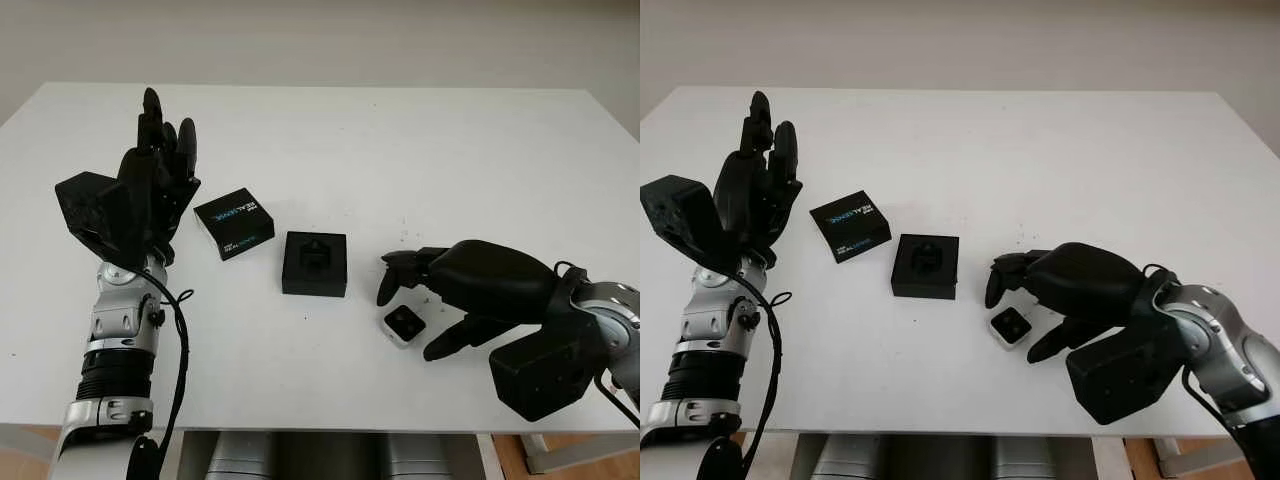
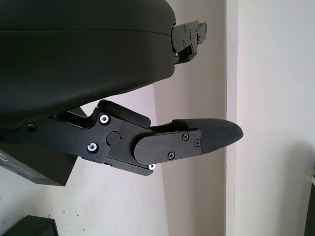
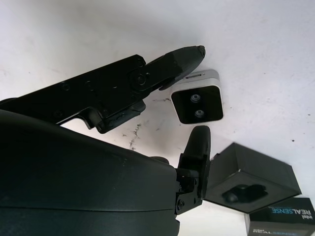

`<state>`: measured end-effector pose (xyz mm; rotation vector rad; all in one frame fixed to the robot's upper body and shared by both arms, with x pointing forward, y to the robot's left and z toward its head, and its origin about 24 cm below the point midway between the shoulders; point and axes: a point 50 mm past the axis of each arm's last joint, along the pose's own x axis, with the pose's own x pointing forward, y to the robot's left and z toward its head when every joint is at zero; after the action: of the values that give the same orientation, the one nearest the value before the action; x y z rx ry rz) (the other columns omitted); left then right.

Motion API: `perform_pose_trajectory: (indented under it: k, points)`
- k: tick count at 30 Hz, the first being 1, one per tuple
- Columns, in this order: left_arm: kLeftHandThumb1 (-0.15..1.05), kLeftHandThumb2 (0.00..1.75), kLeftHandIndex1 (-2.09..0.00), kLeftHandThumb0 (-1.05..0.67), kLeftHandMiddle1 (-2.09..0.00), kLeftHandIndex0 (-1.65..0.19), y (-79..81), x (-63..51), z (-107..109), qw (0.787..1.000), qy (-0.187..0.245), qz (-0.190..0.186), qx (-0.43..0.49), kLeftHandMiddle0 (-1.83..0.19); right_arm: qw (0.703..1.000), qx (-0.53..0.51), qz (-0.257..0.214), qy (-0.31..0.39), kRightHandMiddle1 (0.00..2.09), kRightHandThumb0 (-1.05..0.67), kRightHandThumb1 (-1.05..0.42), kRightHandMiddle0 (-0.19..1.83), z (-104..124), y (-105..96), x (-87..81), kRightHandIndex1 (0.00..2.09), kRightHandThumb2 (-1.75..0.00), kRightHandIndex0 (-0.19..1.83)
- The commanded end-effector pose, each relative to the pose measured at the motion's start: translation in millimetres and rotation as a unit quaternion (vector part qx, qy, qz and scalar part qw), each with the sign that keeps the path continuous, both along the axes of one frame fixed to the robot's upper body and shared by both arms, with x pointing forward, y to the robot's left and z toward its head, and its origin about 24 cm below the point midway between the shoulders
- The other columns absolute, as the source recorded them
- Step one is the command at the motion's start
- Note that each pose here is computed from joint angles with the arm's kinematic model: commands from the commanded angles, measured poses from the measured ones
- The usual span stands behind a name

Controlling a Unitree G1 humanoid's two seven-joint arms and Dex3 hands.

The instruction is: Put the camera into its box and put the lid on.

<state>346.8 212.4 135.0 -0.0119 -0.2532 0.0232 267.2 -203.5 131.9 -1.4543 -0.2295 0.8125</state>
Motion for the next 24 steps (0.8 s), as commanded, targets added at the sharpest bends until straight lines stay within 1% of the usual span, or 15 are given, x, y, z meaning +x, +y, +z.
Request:
perform_pose_trajectory:
  k: [1, 5, 17, 24]
  points:
    - [1.05, 0.53, -0.01, -0.69, -0.02, 0.19, 1.2, -1.0, 1.7, 1.0, -0.005, 0.002, 0.003, 0.19, 1.0, 0.002, 0.0, -0.001, 1.08, -0.55, -0.91, 0.12, -1.1, 0.4, -0.9, 0.05, -0.06, 0.25]
    - [1.05, 0.54, 0.0, -0.69, 0.0, 0.19, 0.3, -0.7, 1.3, 1.0, -0.003, 0.002, 0.003, 0.19, 1.0, 0.01, 0.0, 0.0, 1.09, -0.54, -0.91, 0.14, -4.0, -1.4, 0.5, 0.06, -0.06, 0.26]
    - [1.05, 0.53, 0.0, -0.7, -0.01, 0.19, -0.6, -1.3, 1.2, 1.0, -0.001, 0.003, 0.002, 0.19, 1.0, 0.015, -0.002, -0.015, 1.22, -0.51, -0.91, 0.15, -10.0, -5.2, 2.3, 0.07, -0.06, 0.29]
    - [1.05, 0.55, 0.0, -0.68, 0.0, 0.19, -2.0, -2.0, 0.0, 1.0, 0.0, 0.001, 0.001, 0.19, 1.0, 0.021, -0.006, 0.001, 1.26, -0.48, -0.92, 0.13, -13.0, -6.4, 2.4, 0.06, -0.06, 0.27]
